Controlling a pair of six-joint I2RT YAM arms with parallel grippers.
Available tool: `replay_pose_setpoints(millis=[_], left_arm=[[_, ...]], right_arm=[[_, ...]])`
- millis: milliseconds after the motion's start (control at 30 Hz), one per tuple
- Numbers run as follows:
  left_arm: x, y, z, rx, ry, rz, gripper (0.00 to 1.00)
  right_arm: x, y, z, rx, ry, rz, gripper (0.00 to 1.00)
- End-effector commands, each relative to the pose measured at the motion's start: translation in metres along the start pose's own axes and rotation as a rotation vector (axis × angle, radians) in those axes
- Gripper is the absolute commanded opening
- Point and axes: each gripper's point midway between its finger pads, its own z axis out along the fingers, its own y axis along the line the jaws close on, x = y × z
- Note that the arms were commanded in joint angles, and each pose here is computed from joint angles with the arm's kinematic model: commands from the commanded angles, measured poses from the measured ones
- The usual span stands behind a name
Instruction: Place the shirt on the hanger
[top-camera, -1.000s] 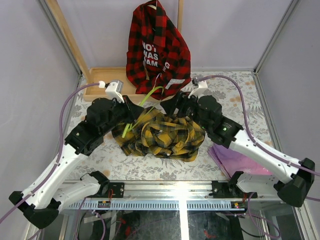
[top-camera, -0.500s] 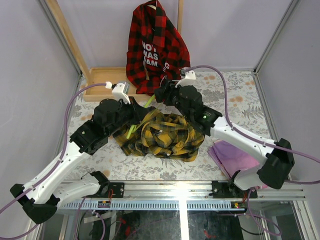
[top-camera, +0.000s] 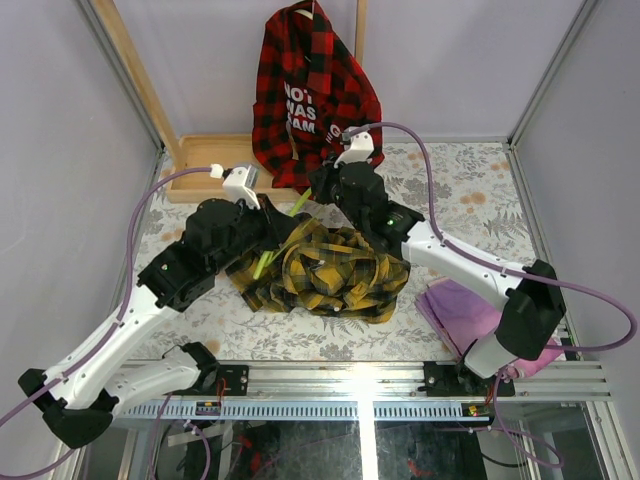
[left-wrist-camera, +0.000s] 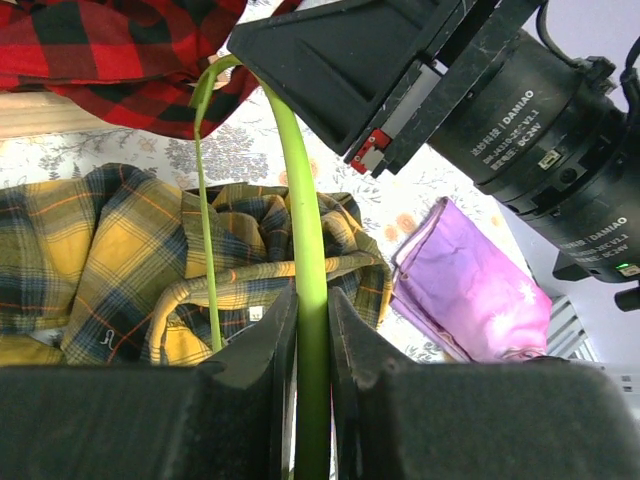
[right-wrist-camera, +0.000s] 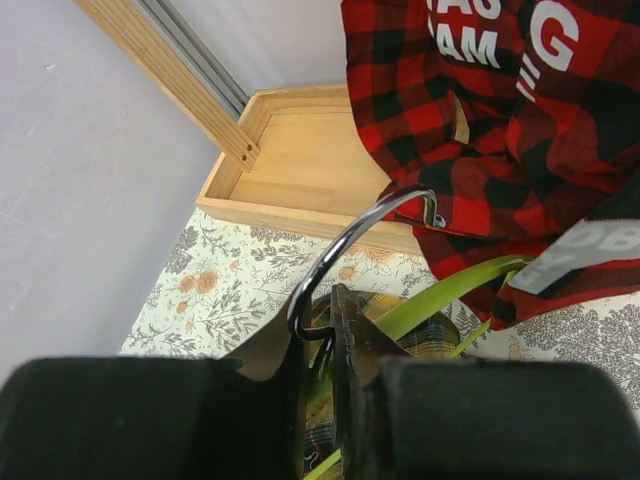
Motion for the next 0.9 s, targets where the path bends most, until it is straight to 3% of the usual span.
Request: replay_pose_setpoints(millis=[0,133,200,367,667,867], left_arm=[[-0.031,-0.038,-0.014,0.172,-0.105,0.017,0.2],[-0.032,-0.059,-0.025,0.296,-0.1,0.082,0.65],[-0.034,-0.068,-0.032,0.346,-0.092,0.118,0.75],[-0.044,-0.086,-0.05,0.419,-0.073,0.202,0.83],[-0.072,-0.048,-0.079,0.217,-0.185,0.418,0.84],[-0.069,-0.056,-0.097,0.311,-0.234,0.613,0.84]], right_arm=[[-0.038,0.019,-0.01,-0.058,-0.095,0.007,0.04],[-0.055,0.031,-0.025,-0.121,-0.118,-0.013,0.0],[-0.065,0.038,-0.033,-0.156,-0.126,-0.029,0.0],[-0.077,0.055,-0.056,-0.26,-0.114,-0.065,0.0],[-0.07,0.05,-0.129,-0.396,-0.01,-0.248,0.0],[-0.045,0.047,-0.194,-0.566,0.109,-0.346,0.0]])
